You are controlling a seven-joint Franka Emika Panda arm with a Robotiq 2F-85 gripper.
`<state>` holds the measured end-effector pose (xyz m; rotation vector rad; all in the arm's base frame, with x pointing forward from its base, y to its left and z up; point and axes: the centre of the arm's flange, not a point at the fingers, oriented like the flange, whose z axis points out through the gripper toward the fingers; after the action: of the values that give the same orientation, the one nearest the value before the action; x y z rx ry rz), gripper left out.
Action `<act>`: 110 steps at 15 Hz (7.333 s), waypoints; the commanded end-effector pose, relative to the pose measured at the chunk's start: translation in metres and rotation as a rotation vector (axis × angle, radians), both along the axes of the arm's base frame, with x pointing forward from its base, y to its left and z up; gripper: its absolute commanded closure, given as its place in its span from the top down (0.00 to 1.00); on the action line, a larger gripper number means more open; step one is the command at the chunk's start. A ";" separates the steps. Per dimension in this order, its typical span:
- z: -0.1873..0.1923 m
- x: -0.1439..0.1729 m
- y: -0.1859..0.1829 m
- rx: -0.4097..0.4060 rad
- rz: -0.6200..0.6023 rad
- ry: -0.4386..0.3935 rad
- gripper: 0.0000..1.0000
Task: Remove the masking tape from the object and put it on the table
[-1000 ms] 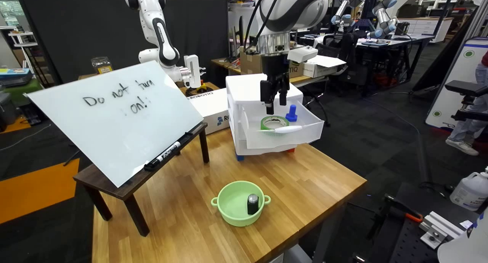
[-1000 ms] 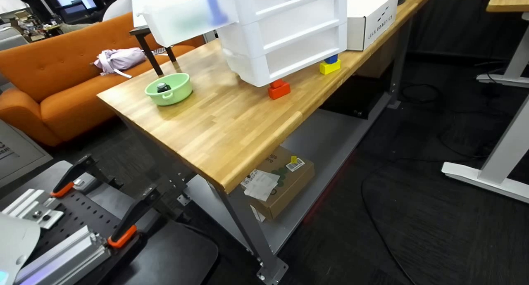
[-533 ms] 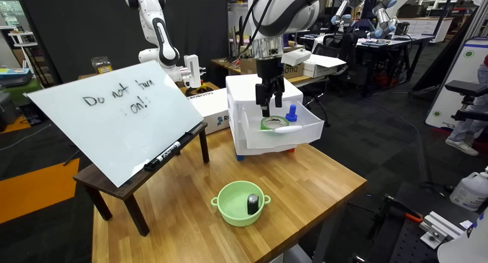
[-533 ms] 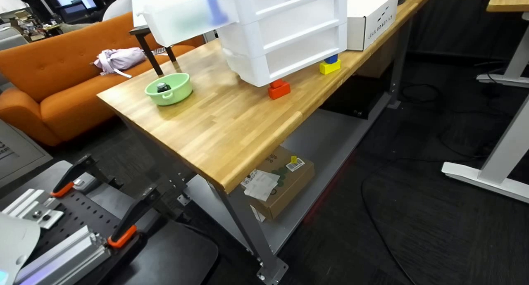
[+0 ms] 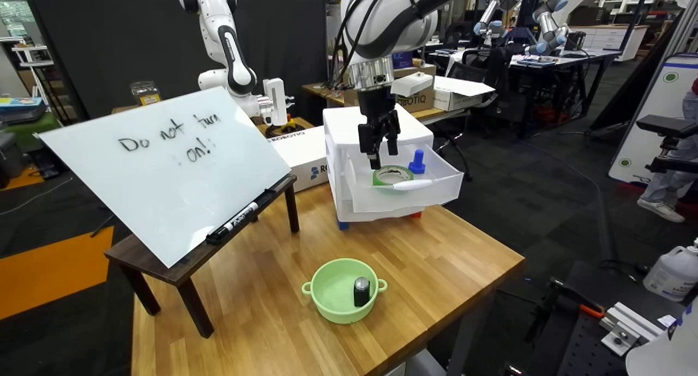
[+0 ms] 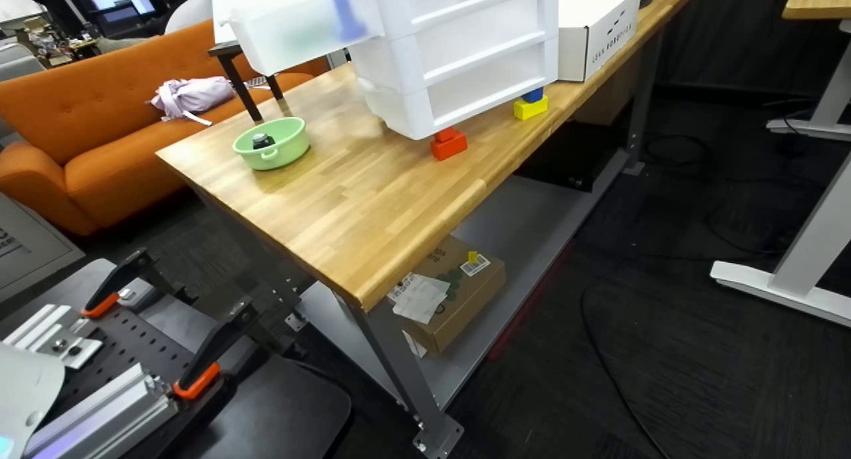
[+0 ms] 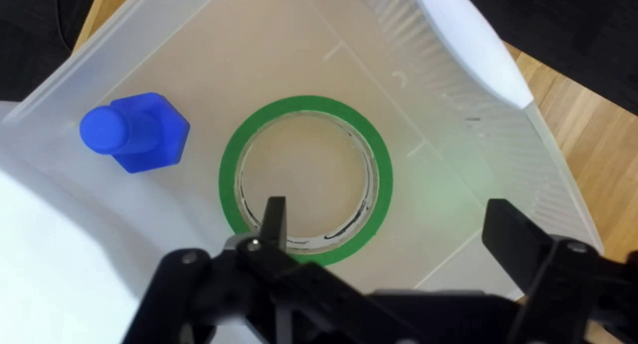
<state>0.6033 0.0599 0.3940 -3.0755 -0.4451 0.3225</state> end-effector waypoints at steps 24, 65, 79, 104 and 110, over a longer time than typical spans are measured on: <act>-0.037 -0.011 0.016 0.061 0.138 0.012 1.00; 0.001 -0.041 0.014 0.047 0.111 -0.047 0.04; 0.015 -0.075 0.069 -0.085 0.213 -0.027 0.04; 0.010 -0.118 0.203 -0.388 0.512 0.047 0.04; -0.032 -0.111 0.194 -0.364 0.543 0.144 0.04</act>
<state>0.4847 0.2550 0.3712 -3.2069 -1.3174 0.6051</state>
